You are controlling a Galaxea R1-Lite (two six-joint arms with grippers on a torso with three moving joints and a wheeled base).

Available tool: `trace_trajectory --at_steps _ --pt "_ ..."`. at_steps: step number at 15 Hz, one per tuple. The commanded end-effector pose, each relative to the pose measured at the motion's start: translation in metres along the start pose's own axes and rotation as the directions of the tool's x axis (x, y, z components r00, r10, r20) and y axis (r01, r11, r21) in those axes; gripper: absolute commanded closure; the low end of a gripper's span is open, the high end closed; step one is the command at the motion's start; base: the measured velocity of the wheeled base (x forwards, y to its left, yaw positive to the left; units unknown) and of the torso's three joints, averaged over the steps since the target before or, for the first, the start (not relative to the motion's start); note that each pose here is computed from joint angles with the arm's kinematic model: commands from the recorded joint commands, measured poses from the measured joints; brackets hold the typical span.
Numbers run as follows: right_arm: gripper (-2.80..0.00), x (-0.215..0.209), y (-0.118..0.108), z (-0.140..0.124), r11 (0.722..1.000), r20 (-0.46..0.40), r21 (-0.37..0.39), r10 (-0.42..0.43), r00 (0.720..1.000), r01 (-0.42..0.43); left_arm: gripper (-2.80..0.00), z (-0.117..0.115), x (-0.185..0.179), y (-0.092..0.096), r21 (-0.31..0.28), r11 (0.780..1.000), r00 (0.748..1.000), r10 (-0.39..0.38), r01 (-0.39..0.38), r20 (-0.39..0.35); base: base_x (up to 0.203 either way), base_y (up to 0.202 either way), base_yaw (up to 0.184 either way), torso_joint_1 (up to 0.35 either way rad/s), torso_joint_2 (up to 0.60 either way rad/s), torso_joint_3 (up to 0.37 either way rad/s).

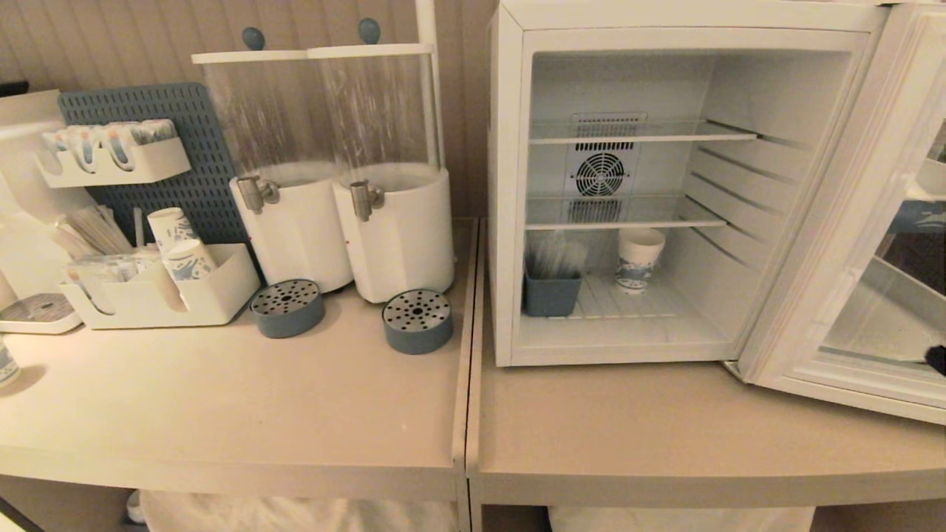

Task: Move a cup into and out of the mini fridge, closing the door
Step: Close the freezer door

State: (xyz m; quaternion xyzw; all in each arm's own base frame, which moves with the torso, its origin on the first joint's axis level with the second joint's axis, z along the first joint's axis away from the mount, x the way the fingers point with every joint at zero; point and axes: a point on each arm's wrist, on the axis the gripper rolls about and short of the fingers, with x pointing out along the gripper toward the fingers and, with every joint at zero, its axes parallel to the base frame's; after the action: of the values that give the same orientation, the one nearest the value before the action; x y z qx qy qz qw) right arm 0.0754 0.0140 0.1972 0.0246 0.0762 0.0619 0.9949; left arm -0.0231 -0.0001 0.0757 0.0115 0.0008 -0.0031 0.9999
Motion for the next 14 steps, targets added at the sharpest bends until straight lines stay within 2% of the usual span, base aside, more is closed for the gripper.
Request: trace_trajectory --at_steps 1,2,3,5,8,9,10,11,14 --pt "0.0 -0.039 -0.007 -0.006 0.983 0.04 0.036 -0.179 0.983 0.178 0.0 0.0 0.0 0.0 0.0 1.0 1.0 0.0 0.0 0.0 0.0 0.0 0.0 0.0 0.0 0.0" --pt "0.0 -0.044 -0.01 -0.006 0.965 0.064 0.094 -0.251 0.966 0.245 0.0 0.0 0.0 0.0 0.0 1.0 1.0 0.0 0.0 0.0 0.0 0.0 0.0 0.0 0.0 0.0" --pt "0.0 -0.05 -0.011 -0.01 0.955 0.084 0.131 -0.278 0.957 0.266 0.0 0.0 0.0 0.0 0.0 1.0 1.0 0.002 -0.002 0.0 0.0 0.0 0.0 0.0 0.0 0.0" --pt "0.0 -0.061 -0.014 -0.017 0.929 0.102 0.165 -0.349 0.931 0.331 0.0 0.0 0.0 0.0 0.0 1.0 1.0 0.002 -0.002 0.0 0.0 0.0 0.0 0.0 0.0 0.0" --pt "0.0 -0.084 -0.017 -0.038 0.909 0.128 0.186 -0.399 0.908 0.373 0.0 0.0 0.0 0.0 0.0 1.0 1.0 0.001 -0.001 0.001 0.0 0.0 0.0 0.0 0.0 0.0" --pt "0.0 -0.086 -0.018 -0.05 0.883 0.103 0.191 -0.451 0.886 0.428 0.0 0.0 0.0 0.0 0.0 1.0 1.0 0.001 -0.001 0.0 0.0 0.0 0.0 0.0 0.0 0.0" --pt "0.0 -0.083 -0.021 -0.06 0.835 0.069 0.193 -0.535 0.842 0.515 0.0 0.0 0.0 0.0 0.0 1.0 1.0 0.001 -0.001 0.0 0.0 0.0 0.0 0.0 0.0 0.0" --pt "0.0 -0.082 -0.021 -0.064 0.821 0.062 0.198 -0.556 0.829 0.536 0.0 0.0 0.0 0.0 0.0 1.0 1.0 0.002 -0.002 0.0 0.0 0.0 0.0 0.0 0.0 0.0" --pt "0.0 -0.085 -0.02 -0.056 0.813 0.088 0.207 -0.57 0.817 0.544 0.0 0.0 0.0 0.0 0.001 1.0 1.0 0.0 0.0 0.002 0.0 0.0 0.0 0.0 0.0 0.0"
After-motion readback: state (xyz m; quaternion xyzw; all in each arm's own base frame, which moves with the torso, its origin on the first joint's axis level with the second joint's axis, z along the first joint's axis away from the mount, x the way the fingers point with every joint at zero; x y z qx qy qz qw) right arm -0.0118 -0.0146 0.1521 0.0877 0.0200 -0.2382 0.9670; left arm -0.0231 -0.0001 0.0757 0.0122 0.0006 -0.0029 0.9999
